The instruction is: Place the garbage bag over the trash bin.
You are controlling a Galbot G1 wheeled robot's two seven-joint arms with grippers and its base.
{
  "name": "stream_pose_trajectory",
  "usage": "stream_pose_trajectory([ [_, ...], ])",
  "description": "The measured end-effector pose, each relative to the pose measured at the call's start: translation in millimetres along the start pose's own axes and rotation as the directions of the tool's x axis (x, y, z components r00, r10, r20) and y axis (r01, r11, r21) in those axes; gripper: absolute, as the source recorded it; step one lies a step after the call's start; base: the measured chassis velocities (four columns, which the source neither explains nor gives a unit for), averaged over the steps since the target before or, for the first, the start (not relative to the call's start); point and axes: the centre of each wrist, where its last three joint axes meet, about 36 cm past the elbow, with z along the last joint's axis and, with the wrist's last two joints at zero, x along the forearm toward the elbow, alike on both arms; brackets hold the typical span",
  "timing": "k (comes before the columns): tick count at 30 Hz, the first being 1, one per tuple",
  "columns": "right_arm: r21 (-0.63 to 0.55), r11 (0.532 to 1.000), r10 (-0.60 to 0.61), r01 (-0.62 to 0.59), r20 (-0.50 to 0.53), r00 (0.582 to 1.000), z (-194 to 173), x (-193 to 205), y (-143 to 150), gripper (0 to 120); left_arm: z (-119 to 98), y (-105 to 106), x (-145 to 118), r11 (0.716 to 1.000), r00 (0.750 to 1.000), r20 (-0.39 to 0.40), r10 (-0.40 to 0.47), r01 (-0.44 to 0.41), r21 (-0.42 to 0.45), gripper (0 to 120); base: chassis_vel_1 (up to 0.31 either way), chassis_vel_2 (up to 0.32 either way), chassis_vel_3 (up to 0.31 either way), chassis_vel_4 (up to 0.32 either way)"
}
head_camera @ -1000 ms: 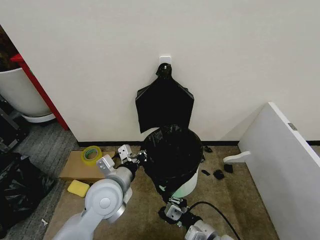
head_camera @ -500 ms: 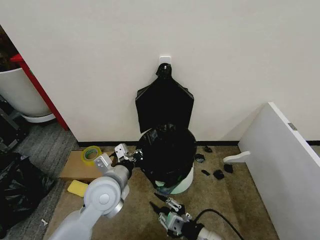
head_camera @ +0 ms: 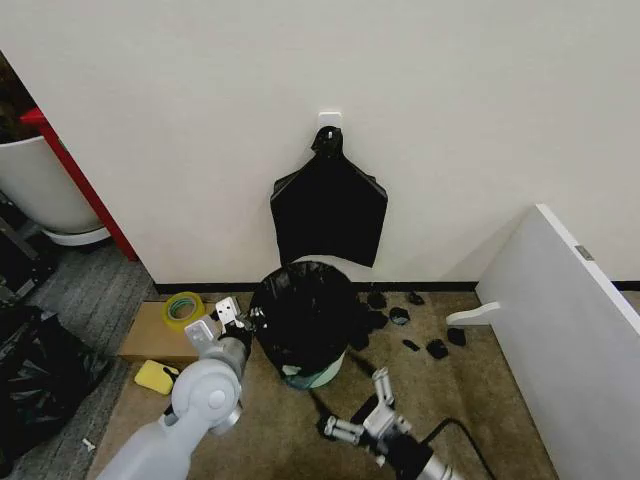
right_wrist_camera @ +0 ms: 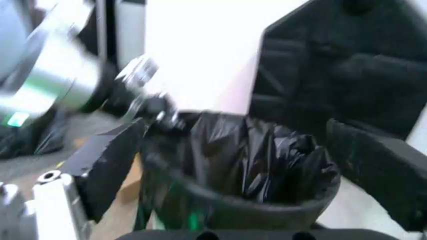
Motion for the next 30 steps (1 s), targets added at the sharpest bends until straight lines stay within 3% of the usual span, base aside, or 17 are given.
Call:
stream_pose_trajectory([
  [16, -0.020, 0.998, 0.051, -0.052, -0.011, 0.999, -0.9, -10.2, 3.3, 100, 30.8, 5.5, 8.3, 0.999, 1.000, 0.013, 0.005, -0.005, -0.050, 5, 0.000, 0.000, 0.000, 0.000],
  [29, -0.015, 0.991, 0.131, -0.131, -0.004, 0.991, -8.8, -15.8, -11.1, 100, 31.4, 8.6, 22.6, 0.998, 1.000, 0.023, 0.003, -0.001, -0.065, 55, 0.000, 0.000, 0.000, 0.000],
  [30, -0.015, 0.991, 0.131, -0.131, -0.004, 0.991, -8.8, -15.8, -11.1, 100, 31.4, 8.6, 22.6, 0.998, 1.000, 0.023, 0.003, -0.001, -0.065, 55, 0.000, 0.000, 0.000, 0.000],
])
